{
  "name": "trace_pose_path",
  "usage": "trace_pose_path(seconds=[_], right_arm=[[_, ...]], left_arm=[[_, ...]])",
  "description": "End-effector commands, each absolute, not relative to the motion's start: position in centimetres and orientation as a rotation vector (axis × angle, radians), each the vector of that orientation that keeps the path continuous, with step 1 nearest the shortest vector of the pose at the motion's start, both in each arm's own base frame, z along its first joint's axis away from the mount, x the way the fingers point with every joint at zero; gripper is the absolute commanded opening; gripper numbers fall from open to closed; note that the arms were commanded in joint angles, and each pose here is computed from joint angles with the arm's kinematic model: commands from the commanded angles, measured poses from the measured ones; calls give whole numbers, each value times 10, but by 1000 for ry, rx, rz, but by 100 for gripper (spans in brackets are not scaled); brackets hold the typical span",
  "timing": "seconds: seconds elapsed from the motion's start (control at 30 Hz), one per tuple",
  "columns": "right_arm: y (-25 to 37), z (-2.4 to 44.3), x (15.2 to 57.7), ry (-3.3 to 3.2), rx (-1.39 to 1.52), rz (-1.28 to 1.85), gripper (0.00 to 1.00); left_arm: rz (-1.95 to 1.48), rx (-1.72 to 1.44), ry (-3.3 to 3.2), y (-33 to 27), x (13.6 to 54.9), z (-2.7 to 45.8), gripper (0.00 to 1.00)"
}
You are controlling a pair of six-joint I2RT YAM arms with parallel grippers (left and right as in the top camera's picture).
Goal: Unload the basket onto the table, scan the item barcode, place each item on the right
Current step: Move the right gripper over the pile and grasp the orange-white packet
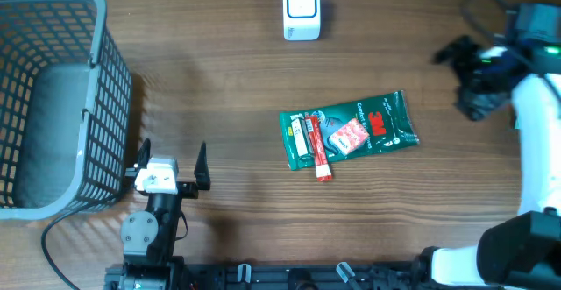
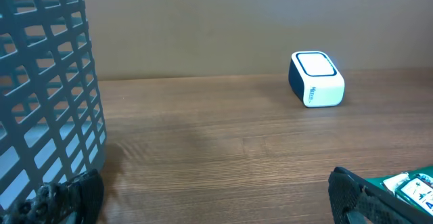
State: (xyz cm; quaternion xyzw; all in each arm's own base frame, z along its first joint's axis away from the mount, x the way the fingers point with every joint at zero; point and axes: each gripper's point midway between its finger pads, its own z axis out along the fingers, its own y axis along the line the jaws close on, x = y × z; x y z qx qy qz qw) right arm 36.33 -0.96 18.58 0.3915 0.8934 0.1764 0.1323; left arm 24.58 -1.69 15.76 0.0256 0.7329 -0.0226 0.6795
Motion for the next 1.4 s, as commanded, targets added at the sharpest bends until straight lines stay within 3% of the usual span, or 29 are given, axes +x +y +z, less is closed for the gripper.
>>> trace_pose_path(seconds=[0.0,0.33,0.67,0.8,1.1,1.23,1.37], right_arm=[[47,185,361,2712,808,469,100],[125,163,340,2877,465,383,100],[130,94,341,3075,231,203,96],[130,75,339,3125,276,179,82],[130,44,340,3166,524,132,69],[139,30,335,3212,606,181,56],[141,29,332,3224,659,198,55]], left_arm=[[-65,61,1644,-19,245,157,100],[-65,61,1644,-19,245,157,100],[-65,61,1644,-19,245,157,100],[-65,61,1644,-19,245,157,100],[-65,62,1644,-19,245,157,100],[-65,61,1644,-19,245,157,100],[-65,61,1644,-19,245,157,100]])
